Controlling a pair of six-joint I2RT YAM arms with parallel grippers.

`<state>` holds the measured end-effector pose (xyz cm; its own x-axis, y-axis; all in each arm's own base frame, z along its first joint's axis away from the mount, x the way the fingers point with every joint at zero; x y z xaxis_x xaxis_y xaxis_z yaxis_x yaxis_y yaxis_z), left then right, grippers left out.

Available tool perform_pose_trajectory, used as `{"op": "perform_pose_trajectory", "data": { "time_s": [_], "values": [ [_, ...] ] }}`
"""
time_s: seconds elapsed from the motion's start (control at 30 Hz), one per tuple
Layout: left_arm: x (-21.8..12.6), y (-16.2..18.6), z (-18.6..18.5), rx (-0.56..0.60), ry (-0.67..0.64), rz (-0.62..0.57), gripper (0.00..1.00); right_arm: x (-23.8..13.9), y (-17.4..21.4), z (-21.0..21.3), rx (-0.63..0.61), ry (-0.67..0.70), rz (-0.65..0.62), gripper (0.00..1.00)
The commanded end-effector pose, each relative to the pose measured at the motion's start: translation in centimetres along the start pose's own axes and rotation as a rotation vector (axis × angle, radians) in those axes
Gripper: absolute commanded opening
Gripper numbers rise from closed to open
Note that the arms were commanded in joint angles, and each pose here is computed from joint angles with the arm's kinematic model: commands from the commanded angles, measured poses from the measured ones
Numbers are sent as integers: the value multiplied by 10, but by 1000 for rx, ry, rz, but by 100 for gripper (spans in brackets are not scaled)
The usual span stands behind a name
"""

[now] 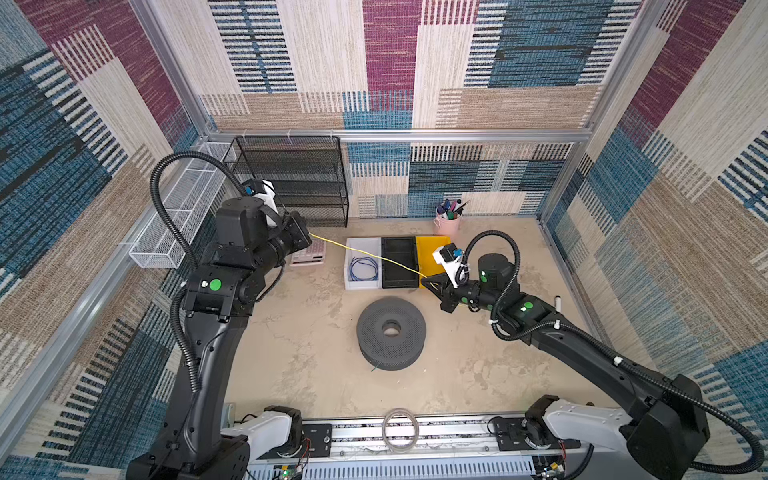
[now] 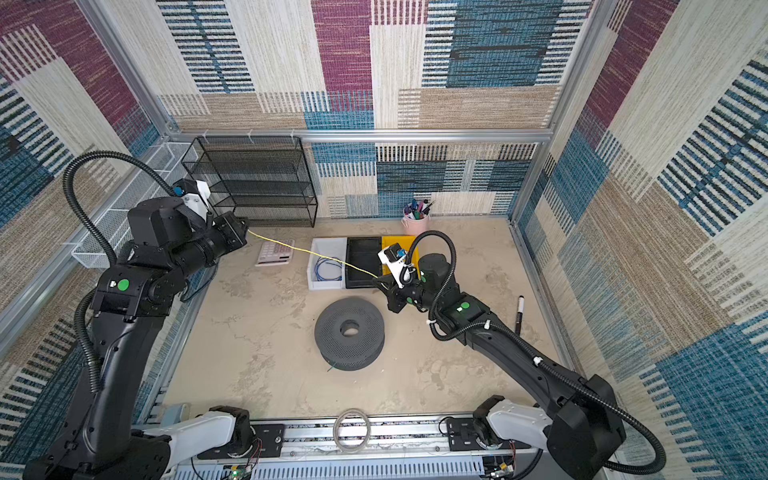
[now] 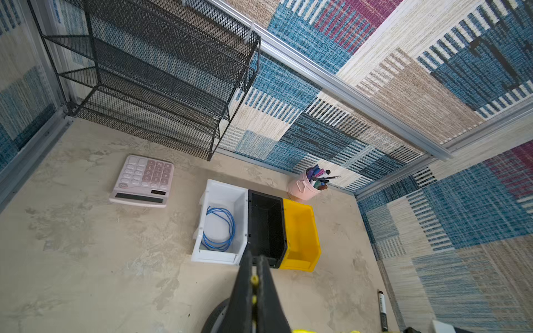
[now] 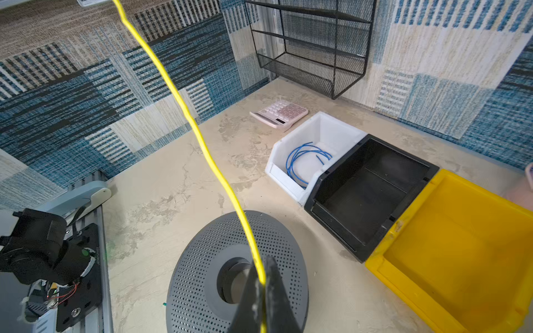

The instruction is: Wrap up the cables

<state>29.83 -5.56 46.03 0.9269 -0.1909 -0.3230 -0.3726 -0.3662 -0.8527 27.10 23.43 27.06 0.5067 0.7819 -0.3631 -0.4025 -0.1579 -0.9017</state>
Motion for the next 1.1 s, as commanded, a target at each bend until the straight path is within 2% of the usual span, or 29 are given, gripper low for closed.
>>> {"op": "perform_pose_trajectory", "data": {
  "time_s": [0.0, 0.2, 0.3, 0.4, 0.53, 0.77, 0.8, 0.83, 0.87, 1.07],
  "values": [
    [-26, -75, 13, 23, -160, -429, 0, -4, 50, -16, 103, 97, 232, 0],
    [-13, -65, 21, 73, -211, -402, 0, -1, 40, -1, 112, -17, 223, 0],
    [-14, -63, 27, 89, -236, -424, 0, 1, 42, -2, 112, -19, 246, 0],
    [-17, -66, 26, 94, -232, -452, 0, 4, 52, -6, 115, -3, 282, 0],
    [-15, -72, 19, 101, -184, -499, 0, 8, 55, 2, 133, -77, 294, 0],
    [-6, -67, 13, 107, -137, -438, 0, 9, 35, -7, 146, -11, 268, 0],
    [-6, -64, 14, 101, -138, -422, 3, 9, 30, -8, 150, -5, 257, 0],
    [-6, -60, 14, 101, -135, -406, 15, 10, 23, -9, 154, -2, 247, 0],
    [-5, -56, 14, 102, -126, -382, 22, 11, 17, -10, 159, 0, 239, 0],
    [-6, -31, 12, 109, -83, -223, 47, 24, -4, -14, 200, 1, 224, 0]
  ]
}}
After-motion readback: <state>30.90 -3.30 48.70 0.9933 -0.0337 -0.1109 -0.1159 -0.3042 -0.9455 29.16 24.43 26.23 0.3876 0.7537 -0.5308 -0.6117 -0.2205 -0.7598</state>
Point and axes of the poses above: each gripper's point midway between its finger pads, its own x axis out along the fingers, its own z axis along the line the jaws close on, y = z × x, the point moved 4 cm from there along -x, back along the fingers, and after that the axes turned 3 degrees about x, right-handed, at the moved point
